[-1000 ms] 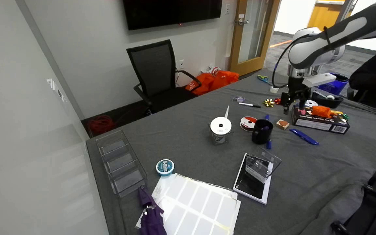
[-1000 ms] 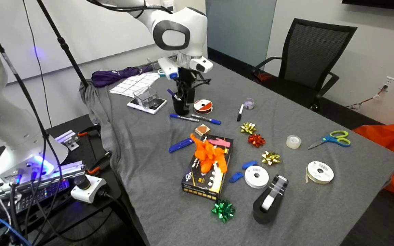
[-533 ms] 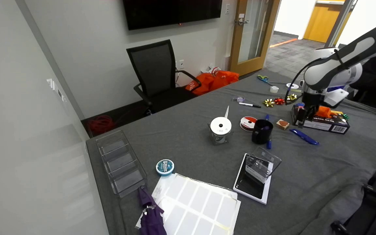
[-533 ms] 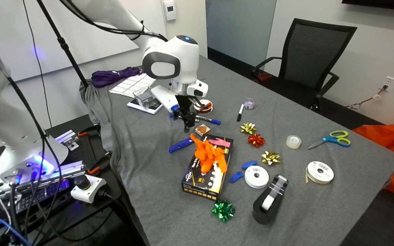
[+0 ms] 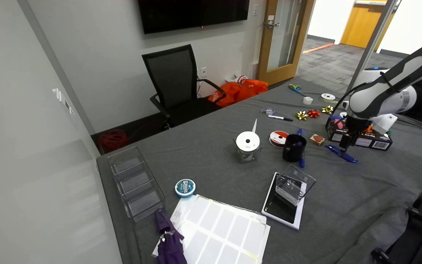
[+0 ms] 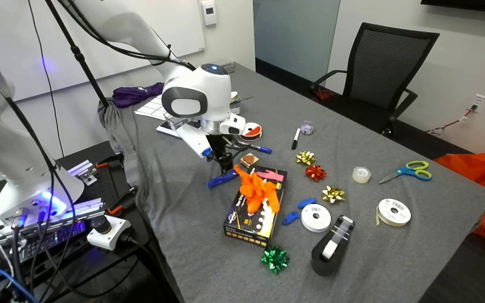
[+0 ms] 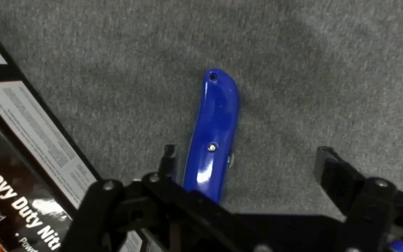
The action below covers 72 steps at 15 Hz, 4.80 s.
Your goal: Move the black cup forward and place the purple marker first then the blue blade cutter
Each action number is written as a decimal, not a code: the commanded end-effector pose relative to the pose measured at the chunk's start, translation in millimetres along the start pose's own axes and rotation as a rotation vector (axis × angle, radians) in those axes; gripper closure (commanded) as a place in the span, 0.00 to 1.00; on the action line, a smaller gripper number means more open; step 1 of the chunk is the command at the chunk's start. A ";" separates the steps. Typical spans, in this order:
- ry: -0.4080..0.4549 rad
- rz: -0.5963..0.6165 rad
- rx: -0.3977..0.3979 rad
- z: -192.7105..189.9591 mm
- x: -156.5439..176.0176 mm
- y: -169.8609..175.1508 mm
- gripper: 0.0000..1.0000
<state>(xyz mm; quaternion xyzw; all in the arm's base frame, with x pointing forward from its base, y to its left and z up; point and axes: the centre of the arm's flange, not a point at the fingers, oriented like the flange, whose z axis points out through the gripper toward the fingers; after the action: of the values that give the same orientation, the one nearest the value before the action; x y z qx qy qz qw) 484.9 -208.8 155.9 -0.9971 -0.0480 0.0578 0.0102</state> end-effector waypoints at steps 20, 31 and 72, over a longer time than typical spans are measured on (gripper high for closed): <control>0.143 0.167 -0.099 38.6 -16.7 -0.1 0.48; 0.167 0.173 -0.115 29.2 -12.0 2.1 1.00; 0.156 0.227 -0.044 23.1 -17.6 5.2 0.89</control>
<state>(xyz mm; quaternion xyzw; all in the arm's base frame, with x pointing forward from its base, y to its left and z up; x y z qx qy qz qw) 473.2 -214.0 120.8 -0.9968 0.0741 -0.0238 -0.0195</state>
